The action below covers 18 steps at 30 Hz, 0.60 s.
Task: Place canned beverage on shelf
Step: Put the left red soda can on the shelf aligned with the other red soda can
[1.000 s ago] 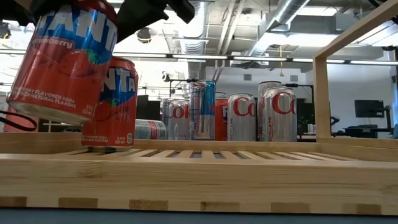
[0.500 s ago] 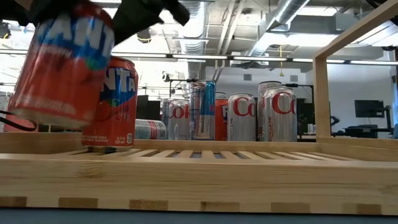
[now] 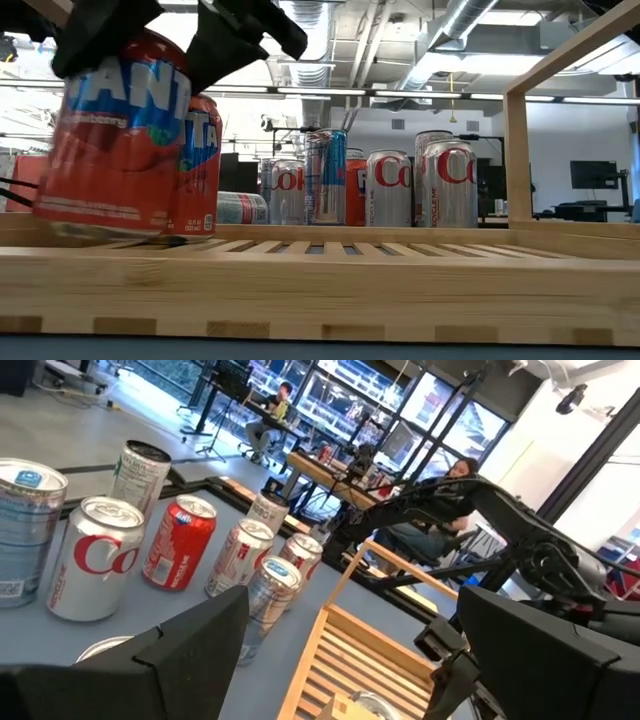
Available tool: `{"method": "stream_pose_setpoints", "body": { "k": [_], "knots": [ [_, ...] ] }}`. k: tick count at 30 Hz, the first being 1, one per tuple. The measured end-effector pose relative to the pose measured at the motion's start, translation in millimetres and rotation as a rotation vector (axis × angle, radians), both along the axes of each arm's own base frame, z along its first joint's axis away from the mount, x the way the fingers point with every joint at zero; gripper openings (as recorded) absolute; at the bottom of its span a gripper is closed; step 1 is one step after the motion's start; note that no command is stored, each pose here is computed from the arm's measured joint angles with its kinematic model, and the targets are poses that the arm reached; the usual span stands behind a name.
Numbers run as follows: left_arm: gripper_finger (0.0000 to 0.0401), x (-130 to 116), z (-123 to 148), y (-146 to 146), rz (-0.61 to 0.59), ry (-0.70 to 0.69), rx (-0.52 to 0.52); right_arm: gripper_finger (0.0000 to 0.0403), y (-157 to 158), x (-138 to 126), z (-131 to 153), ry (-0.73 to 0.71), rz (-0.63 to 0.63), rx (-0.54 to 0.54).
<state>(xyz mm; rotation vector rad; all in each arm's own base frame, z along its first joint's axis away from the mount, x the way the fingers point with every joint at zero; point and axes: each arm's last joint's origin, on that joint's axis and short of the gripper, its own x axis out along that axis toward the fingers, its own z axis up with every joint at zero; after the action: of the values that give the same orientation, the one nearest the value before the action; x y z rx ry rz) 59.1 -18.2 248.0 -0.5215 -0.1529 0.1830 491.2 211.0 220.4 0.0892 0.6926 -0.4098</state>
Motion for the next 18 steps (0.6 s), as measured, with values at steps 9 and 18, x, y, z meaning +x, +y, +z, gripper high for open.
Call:
{"method": "stream_pose_setpoints", "body": {
  "k": [9,18],
  "knots": [
    [0.0348,0.0,0.0,0.0,-0.001,0.0,0.0,0.0239,0.5,-0.8,-1.3,0.027,0.027,0.024],
    [0.0348,0.0,0.0,0.0,0.0,0.0,0.0,0.0255,1.0,0.1,-1.1,0.034,0.052,0.058]
  ]
}}
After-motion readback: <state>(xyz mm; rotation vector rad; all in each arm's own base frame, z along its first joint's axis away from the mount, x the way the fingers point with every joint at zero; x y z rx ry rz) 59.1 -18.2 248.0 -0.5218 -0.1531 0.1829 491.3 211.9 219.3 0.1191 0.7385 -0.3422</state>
